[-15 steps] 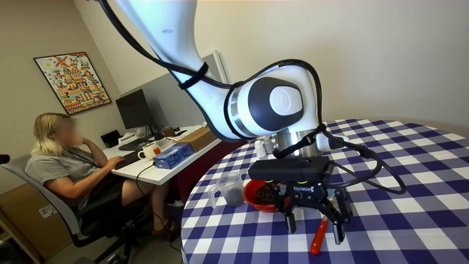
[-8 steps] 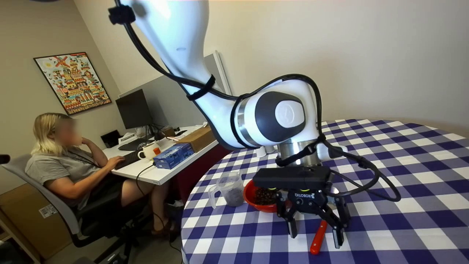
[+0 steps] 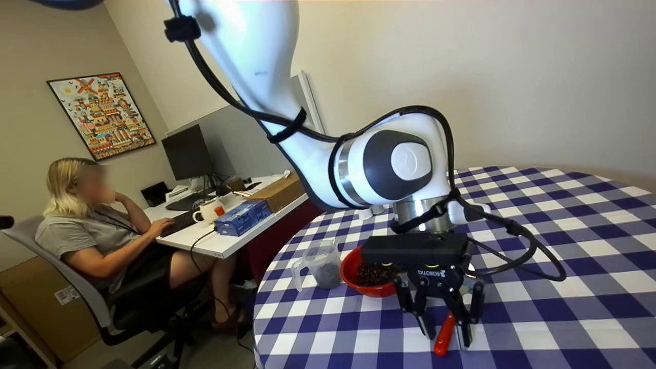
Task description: Pick up the spoon and scoop some of the objects from the red bowl and put them in the measuring cup, then put the spoon on the table
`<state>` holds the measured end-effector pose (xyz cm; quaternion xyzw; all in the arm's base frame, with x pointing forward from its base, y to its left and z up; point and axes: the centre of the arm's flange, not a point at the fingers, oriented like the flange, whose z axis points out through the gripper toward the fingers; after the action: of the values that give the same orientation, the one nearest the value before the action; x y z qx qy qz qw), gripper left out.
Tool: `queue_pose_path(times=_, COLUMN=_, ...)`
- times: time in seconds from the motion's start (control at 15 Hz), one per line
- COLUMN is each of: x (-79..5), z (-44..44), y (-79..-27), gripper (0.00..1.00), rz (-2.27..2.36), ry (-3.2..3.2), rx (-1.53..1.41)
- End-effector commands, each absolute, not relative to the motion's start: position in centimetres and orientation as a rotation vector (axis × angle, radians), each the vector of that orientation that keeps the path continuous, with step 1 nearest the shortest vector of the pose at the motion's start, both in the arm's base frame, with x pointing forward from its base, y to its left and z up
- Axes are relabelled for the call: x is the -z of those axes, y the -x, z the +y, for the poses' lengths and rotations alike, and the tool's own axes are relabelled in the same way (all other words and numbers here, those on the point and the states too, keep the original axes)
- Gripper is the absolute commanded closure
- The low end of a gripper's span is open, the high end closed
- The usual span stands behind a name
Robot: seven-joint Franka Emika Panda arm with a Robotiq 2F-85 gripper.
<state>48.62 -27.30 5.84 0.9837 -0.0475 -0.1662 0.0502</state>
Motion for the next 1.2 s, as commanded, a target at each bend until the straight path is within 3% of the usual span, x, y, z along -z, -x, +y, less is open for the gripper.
queue_pose_path(times=0.0, x=-6.1, z=-27.4, y=-49.0, gripper=0.8, rz=-0.135, ry=-3.032, rx=0.472)
queue_pose_path(times=0.2, x=-6.9, z=-27.3, y=-49.2, gripper=0.94, rz=-0.126, ry=-3.043, rx=0.452)
queue_pose_path(times=0.33, x=-7.5, z=-27.3, y=-49.5, gripper=0.9, rz=-0.122, ry=-3.051, rx=0.431)
queue_pose_path(times=1.13, x=-17.6, z=-29.2, y=-51.4, gripper=0.9, rz=0.068, ry=-2.859, rx=0.234)
